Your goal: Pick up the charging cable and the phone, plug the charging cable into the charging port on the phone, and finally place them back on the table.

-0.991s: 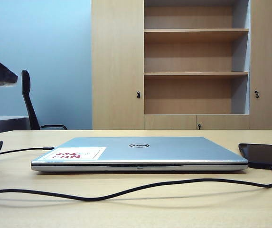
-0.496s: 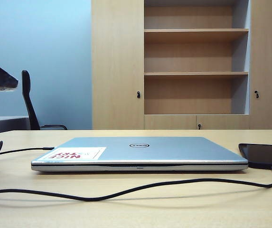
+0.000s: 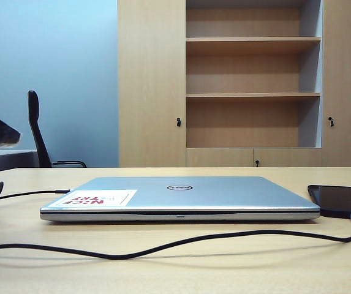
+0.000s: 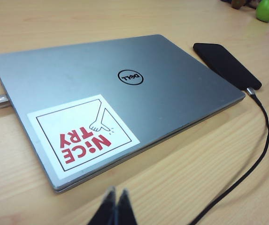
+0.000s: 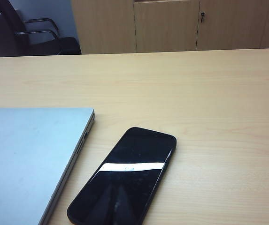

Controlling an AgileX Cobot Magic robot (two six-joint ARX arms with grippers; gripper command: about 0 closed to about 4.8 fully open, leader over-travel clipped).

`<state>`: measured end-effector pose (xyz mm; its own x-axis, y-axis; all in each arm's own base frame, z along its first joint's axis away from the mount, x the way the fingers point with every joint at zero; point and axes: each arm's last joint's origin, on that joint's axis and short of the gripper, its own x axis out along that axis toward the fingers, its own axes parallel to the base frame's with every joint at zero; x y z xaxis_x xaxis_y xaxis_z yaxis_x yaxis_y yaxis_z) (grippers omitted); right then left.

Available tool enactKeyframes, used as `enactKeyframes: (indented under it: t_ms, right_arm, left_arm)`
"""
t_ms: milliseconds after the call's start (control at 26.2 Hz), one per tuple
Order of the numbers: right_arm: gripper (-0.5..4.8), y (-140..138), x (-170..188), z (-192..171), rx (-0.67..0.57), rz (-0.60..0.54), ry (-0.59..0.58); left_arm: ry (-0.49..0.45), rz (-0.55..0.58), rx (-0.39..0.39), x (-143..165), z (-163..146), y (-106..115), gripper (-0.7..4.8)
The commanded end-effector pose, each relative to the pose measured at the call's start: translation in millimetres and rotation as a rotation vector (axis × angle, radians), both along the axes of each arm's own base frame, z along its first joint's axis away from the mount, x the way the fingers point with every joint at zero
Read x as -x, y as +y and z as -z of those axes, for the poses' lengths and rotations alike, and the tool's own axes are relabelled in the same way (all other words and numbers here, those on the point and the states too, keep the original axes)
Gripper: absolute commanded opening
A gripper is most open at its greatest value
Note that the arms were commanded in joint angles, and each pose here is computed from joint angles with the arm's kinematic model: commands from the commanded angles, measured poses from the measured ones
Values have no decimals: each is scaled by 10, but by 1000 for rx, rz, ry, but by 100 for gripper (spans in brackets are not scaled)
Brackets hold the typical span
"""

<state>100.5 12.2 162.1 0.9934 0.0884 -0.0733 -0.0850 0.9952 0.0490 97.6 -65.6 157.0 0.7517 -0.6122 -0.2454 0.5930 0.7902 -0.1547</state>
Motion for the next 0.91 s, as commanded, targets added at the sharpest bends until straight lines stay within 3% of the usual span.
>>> enactKeyframes:
  t_ms: [38,610,801,915]
  right_arm:
    - [9,-2,2,-36,-2,6,-25]
    - [9,-2,2,-36,-2,5,-25]
    - [9,-2,2,-35,-2,5,-24]
    - [9,-1,2,-32,-2,5,-22]
  left_arm:
    - [-8,4,8,2,38,-2,-6]
    - [-18,1,30,3,85,-1,-6]
    - [-179,-6,14,24,-26,45,-6]
    - [-283,-145,31,4,-119,206,-6]
